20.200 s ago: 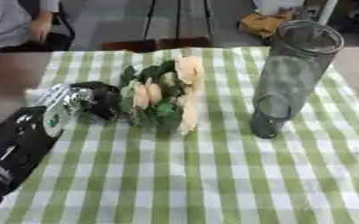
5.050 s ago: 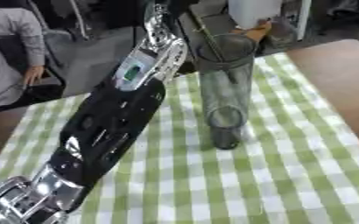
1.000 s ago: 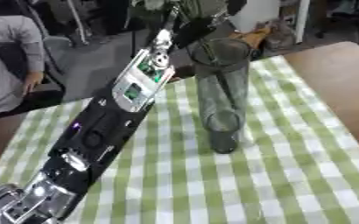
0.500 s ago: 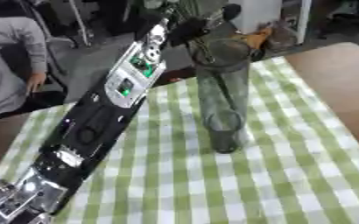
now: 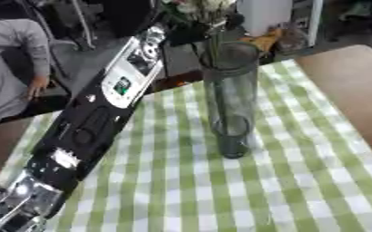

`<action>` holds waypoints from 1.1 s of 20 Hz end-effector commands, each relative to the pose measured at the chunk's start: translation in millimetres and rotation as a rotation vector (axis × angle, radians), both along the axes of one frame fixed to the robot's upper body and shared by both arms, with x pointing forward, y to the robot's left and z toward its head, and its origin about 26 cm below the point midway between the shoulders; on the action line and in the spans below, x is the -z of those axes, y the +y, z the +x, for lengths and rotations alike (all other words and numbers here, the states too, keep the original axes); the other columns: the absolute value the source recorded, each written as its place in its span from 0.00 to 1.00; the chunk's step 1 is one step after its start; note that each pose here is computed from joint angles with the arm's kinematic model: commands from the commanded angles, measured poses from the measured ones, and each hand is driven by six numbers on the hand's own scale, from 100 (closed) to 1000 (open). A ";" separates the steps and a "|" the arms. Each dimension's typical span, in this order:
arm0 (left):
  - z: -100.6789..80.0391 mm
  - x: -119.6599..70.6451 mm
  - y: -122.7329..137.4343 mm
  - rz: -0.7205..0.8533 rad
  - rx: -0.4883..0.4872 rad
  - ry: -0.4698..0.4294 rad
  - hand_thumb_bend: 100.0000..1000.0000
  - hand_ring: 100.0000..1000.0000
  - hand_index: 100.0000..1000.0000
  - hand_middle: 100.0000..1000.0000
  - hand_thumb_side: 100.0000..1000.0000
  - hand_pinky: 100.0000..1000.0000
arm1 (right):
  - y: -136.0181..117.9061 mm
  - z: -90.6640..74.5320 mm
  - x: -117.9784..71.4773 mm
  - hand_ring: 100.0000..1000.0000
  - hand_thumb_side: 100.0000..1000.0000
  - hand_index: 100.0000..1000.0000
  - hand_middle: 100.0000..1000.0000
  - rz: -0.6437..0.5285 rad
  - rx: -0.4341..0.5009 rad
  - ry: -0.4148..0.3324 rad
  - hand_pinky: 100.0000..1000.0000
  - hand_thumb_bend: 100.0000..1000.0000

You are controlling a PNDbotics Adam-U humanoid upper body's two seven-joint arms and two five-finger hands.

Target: Arrange flowers into the vase.

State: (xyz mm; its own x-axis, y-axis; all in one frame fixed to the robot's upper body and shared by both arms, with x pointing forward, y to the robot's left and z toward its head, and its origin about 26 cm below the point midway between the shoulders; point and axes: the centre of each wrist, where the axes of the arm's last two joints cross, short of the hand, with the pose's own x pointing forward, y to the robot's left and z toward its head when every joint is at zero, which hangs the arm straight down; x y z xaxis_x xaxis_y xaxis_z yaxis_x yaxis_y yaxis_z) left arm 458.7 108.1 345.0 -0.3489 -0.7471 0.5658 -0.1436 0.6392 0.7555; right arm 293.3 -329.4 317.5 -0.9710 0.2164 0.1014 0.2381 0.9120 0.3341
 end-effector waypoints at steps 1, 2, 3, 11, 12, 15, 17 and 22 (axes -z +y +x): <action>-3.5 -17.3 12.4 -0.001 -0.006 -0.029 0.96 0.93 1.00 0.91 0.68 0.93 | -0.5 -5.2 -8.5 0.75 1.00 0.87 0.80 -0.020 0.003 -0.026 0.65 0.00; -3.6 -17.2 13.0 -0.001 -0.005 -0.027 0.96 0.93 1.00 0.91 0.68 0.93 | -0.7 -5.3 -8.2 0.75 1.00 0.87 0.80 -0.019 0.004 -0.026 0.65 0.00; -3.7 -16.8 13.4 0.000 -0.002 -0.024 0.96 0.93 1.00 0.91 0.68 0.93 | -0.9 -5.3 -7.8 0.75 1.00 0.87 0.80 -0.018 0.005 -0.025 0.65 0.00; -3.3 -15.4 20.5 0.021 0.037 0.041 0.96 0.94 1.00 0.93 0.67 0.94 | -1.9 -5.4 -5.9 0.75 1.00 0.87 0.80 -0.016 0.011 -0.017 0.65 0.00; -3.5 -16.0 21.9 0.024 0.040 0.047 0.96 0.94 1.00 0.93 0.67 0.95 | -2.1 -5.4 -5.7 0.75 1.00 0.87 0.80 -0.015 0.012 -0.016 0.65 0.00; -4.5 -17.3 25.2 0.034 0.054 0.066 0.97 0.94 1.00 0.94 0.67 0.95 | -2.3 -5.4 -5.1 0.75 1.00 0.87 0.80 -0.016 0.013 -0.013 0.65 0.00; -5.2 -17.7 27.4 0.044 0.056 0.075 0.97 0.94 1.00 0.94 0.67 0.95 | -2.5 -5.5 -4.9 0.75 1.00 0.87 0.80 -0.015 0.014 -0.013 0.65 0.00; -6.1 -16.3 32.1 0.063 0.057 0.097 0.99 0.95 1.00 0.95 0.69 0.96 | -3.2 -5.6 -4.2 0.75 1.00 0.87 0.80 -0.013 0.016 -0.012 0.65 0.00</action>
State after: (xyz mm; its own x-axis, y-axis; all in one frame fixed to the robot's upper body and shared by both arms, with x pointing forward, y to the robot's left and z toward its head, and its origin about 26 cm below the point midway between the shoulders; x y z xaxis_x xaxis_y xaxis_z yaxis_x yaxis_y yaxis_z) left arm 457.7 131.5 344.8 -0.3208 -0.7533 0.5741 0.0079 0.6040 0.7970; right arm 293.1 -331.4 312.4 -0.9668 0.2244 0.1224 0.2531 0.9068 0.3370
